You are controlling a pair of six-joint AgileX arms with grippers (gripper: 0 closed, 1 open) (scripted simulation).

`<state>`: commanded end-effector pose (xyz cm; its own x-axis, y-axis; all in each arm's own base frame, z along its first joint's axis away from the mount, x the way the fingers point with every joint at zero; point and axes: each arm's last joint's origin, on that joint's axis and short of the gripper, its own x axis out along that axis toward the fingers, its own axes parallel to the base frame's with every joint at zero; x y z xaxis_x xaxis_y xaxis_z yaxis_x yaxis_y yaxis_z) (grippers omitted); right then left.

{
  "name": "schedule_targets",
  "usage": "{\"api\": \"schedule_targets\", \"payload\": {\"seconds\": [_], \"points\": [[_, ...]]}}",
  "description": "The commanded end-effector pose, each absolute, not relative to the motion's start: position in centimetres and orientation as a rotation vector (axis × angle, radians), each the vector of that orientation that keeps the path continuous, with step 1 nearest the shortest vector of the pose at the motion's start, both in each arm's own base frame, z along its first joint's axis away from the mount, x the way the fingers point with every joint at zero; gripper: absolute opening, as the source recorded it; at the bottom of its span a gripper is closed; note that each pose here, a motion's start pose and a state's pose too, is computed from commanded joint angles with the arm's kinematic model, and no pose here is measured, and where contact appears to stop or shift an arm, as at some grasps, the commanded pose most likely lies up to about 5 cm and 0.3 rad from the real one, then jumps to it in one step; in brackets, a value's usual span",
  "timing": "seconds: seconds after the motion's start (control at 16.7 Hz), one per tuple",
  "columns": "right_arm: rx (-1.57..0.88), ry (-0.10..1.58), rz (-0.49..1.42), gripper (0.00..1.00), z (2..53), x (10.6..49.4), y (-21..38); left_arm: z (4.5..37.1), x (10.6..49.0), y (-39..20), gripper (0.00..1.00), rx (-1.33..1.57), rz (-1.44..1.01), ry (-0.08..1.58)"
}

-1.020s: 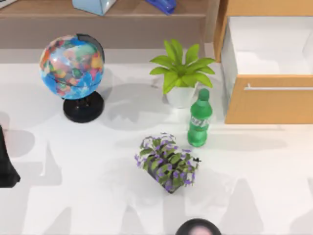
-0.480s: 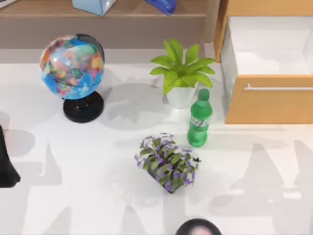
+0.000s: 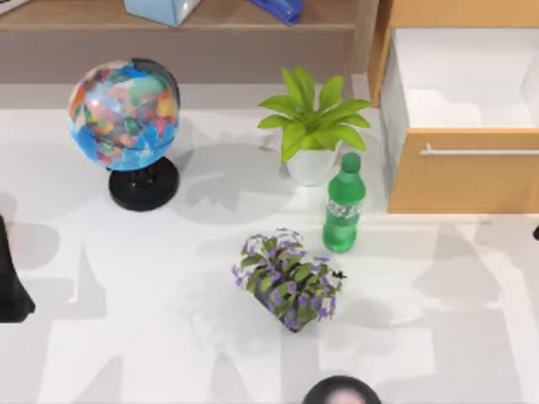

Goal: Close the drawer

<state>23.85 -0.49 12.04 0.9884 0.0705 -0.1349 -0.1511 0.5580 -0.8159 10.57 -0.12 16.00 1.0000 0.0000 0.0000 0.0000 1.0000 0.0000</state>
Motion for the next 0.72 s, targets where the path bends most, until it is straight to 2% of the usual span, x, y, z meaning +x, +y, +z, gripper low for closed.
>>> {"api": "schedule_targets", "payload": {"seconds": [0.36,0.72], "points": [[-1.405,0.029,0.055,1.00,9.6,23.2,5.0,16.0,10.6,-0.1,1.00,0.000,0.000,0.000],[-1.571,0.008,-0.008,1.00,8.9,22.8,7.1,16.0,10.6,-0.1,1.00,0.000,0.000,0.000]]}}
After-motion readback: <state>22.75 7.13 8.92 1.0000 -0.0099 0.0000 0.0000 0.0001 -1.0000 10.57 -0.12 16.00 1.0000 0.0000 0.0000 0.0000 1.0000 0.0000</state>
